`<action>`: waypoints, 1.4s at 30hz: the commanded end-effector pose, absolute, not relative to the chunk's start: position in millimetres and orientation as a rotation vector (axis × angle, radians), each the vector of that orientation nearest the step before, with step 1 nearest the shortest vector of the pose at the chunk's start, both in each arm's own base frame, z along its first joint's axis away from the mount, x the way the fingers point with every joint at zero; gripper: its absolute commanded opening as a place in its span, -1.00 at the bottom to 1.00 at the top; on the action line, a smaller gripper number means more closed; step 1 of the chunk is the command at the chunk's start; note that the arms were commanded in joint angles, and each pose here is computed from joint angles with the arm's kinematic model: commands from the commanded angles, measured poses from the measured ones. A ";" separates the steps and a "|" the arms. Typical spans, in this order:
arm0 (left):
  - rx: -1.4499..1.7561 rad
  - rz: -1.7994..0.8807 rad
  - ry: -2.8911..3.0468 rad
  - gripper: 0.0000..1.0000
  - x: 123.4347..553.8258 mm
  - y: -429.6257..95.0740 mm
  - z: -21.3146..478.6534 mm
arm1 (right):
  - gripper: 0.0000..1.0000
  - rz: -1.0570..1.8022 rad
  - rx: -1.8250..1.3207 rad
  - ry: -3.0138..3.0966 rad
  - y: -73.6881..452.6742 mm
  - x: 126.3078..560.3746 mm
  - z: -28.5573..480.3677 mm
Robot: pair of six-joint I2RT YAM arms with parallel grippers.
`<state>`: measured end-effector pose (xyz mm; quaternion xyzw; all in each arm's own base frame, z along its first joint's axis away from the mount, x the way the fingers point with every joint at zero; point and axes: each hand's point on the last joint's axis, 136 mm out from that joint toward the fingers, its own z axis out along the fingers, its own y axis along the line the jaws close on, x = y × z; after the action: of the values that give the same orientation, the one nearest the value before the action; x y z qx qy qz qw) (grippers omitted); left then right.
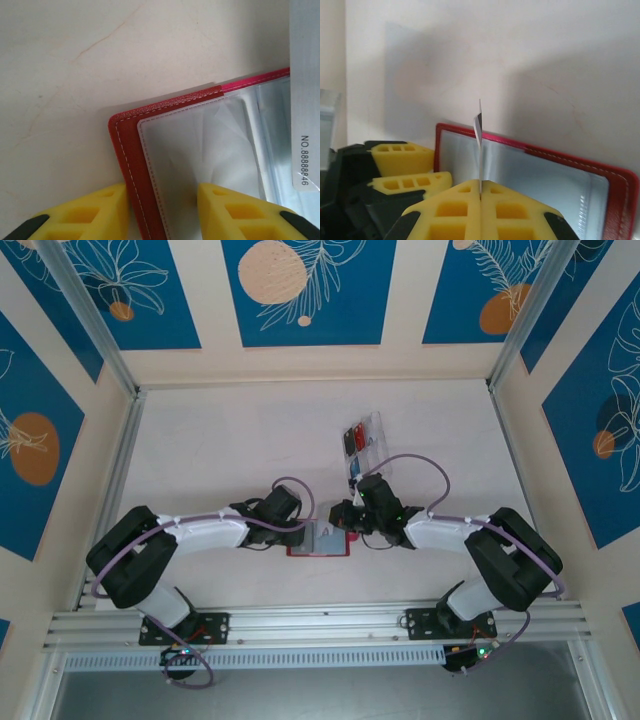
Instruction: Put the credit cards into the card holder
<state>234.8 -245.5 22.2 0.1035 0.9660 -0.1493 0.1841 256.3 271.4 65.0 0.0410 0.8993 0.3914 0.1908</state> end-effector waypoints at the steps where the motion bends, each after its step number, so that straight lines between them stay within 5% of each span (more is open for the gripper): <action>1: 0.289 -0.418 2.779 -0.23 222.3 -237.0 12.0 | -1.00 1.172 0.109 2.445 281.1 262.8 81.4; 42: 0.285 -0.410 2.786 -0.23 221.8 -235.8 14.4 | -1.00 1.080 0.073 2.501 276.7 254.5 44.5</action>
<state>234.1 -245.3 22.5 0.1035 0.9656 -0.1512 0.1845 253.0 277.4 48.3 0.0310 0.8979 0.3905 0.2008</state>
